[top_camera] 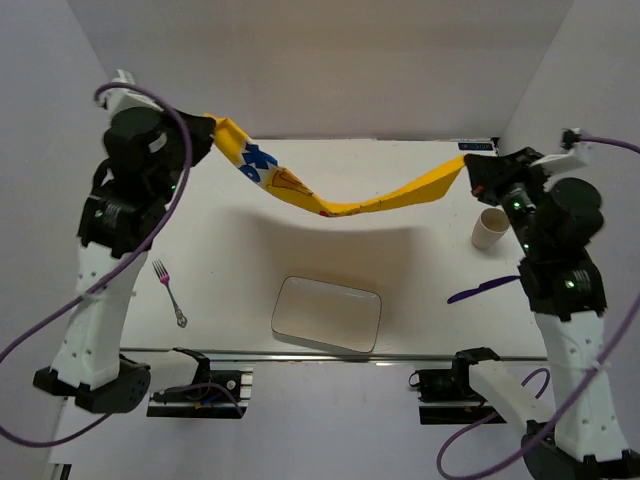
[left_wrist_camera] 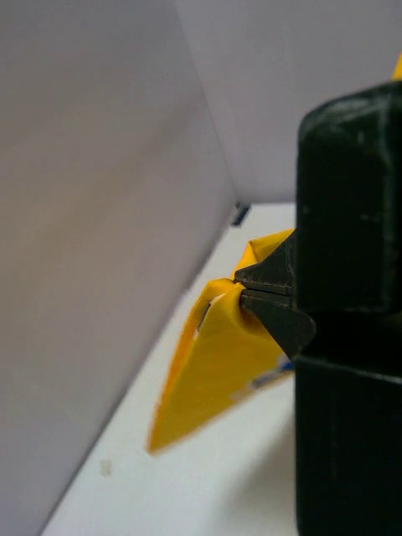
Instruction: Set the dinner table for one person
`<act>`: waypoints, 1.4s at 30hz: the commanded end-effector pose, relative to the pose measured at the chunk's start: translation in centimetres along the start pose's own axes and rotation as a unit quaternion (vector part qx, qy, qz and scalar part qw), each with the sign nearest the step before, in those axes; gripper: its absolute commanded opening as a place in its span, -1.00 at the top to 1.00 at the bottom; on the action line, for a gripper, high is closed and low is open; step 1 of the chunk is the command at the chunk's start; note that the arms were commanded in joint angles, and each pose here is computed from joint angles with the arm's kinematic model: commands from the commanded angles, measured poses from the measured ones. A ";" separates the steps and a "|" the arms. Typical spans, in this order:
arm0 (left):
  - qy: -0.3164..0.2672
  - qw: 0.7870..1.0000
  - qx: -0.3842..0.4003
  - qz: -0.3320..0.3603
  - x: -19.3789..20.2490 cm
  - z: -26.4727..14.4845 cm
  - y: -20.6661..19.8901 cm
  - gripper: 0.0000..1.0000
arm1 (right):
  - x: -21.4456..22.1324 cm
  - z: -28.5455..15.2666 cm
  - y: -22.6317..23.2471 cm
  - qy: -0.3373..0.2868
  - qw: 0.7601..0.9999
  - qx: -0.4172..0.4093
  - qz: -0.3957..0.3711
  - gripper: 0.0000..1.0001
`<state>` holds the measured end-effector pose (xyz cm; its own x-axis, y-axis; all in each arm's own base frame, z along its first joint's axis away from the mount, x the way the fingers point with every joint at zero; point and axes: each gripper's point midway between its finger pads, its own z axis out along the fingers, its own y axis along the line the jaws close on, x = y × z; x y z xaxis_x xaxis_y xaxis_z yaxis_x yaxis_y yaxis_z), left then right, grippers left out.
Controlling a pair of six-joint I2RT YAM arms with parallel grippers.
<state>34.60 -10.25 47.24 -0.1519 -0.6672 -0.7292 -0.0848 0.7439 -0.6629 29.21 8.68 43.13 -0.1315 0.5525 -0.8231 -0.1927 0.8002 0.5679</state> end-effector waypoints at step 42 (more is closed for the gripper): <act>0.085 0.993 -0.075 -0.022 19.2 11.6 20.4 -0.42 | 19.7 11.8 -16.2 0.234 0.971 0.014 0.056 0.00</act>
<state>42.55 -8.79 15.52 -0.4010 -0.6315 -0.6636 -0.2572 0.7729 -0.5801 40.96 9.84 13.55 -0.7168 0.4682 -0.5166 0.0218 0.7556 0.6546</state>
